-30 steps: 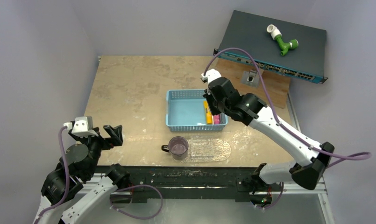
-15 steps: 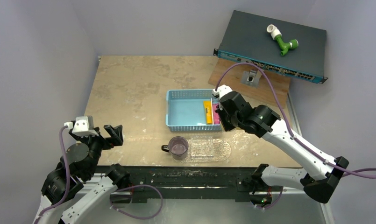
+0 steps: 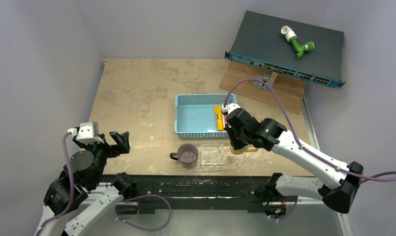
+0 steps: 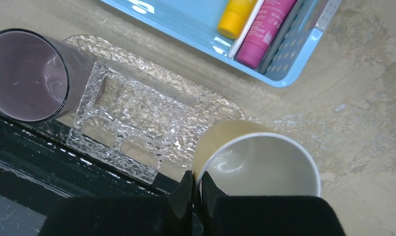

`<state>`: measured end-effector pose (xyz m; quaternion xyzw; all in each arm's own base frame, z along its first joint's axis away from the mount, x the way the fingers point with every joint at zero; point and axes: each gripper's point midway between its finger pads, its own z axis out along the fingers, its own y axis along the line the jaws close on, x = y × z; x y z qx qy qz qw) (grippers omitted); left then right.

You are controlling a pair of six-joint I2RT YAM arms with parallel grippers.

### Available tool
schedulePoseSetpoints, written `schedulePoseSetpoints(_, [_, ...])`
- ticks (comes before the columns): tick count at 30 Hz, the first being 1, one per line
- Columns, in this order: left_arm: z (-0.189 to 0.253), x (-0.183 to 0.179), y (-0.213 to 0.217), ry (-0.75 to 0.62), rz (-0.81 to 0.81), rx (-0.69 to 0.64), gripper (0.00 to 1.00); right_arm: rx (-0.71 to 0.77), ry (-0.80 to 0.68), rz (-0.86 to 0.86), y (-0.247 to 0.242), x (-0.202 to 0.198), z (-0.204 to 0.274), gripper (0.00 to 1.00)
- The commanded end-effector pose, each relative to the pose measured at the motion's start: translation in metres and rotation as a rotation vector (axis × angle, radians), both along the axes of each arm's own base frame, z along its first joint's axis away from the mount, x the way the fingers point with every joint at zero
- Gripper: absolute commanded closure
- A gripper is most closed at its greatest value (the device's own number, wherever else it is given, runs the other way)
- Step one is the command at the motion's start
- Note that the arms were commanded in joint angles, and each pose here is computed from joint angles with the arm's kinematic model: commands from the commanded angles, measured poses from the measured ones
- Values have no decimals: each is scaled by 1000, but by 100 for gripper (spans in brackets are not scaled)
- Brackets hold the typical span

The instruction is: Prepare toiletry sets of a toothbrush and toothpaste on the tray

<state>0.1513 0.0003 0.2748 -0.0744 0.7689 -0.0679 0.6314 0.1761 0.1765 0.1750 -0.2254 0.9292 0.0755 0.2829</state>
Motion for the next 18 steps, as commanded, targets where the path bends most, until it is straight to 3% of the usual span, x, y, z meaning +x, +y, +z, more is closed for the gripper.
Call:
schedulePoseSetpoints(1, [4,4,-1,-12,4,9,0,49,-8,-68,6,2,-3,100])
schedulePoseSetpoints(18, [5,4,-2,-12,3,8,0,14,28,-119,13,0,-43,100])
